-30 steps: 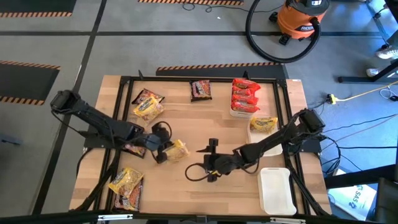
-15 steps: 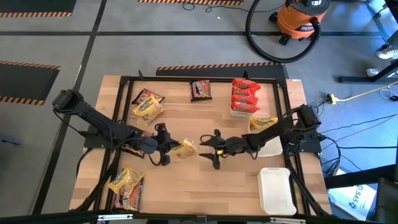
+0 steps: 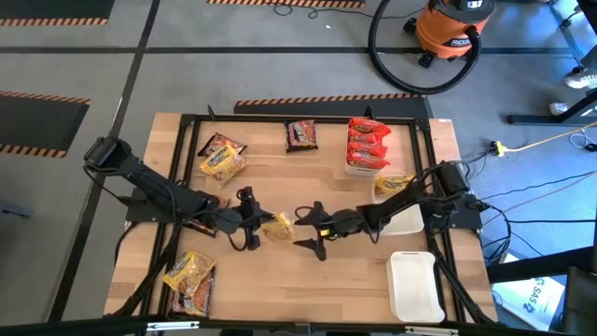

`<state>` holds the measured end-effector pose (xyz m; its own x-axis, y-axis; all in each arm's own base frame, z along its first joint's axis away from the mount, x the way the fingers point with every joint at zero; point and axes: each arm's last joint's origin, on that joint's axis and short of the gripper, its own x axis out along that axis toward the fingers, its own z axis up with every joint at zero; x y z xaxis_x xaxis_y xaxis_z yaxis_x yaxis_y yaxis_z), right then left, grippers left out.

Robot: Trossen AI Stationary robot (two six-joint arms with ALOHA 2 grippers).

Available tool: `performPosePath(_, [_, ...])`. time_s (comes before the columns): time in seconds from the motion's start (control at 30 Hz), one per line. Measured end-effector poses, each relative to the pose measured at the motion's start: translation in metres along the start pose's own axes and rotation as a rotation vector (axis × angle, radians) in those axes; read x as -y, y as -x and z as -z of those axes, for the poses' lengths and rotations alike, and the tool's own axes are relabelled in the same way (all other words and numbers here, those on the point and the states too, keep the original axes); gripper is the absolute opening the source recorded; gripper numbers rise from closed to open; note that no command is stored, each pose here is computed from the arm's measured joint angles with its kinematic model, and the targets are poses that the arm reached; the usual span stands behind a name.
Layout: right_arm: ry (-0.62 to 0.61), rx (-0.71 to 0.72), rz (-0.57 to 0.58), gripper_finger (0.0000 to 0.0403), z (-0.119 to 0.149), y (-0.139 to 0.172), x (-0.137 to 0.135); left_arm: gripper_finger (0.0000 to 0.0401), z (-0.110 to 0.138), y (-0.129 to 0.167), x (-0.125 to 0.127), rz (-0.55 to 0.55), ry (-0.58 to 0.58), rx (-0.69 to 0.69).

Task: Sort Maruchan noodles
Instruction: Put the yellow noodle pack into the middle white bin

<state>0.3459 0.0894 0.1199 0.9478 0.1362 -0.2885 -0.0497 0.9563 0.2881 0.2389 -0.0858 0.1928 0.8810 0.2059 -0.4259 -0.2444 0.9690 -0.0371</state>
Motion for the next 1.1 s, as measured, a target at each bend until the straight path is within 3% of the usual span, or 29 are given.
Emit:
performPosePath(0.17, [-0.011, -0.03, -0.001, 0.0342, 0.002, 0.0, 0.0, 0.0, 0.0, 0.0, -0.001, -0.029, -0.008, 0.011])
performPosePath(0.37, [-0.038, 0.039, 0.158, 0.034, -0.002, -0.001, 0.005, 0.0, -0.004, 0.0, 0.001, 0.0, 0.006, 0.036])
performPosePath(0.67, [0.003, 0.065, 0.108, 0.0317, -0.012, -0.006, -0.002, 0.0, -0.006, -0.002, 0.003, 0.01, 0.028, 0.067])
performPosePath(1.1, [0.023, 0.043, 0.111, 0.0292, -0.013, -0.008, -0.002, 0.0, -0.007, -0.007, -0.004, -0.082, 0.063, 0.09])
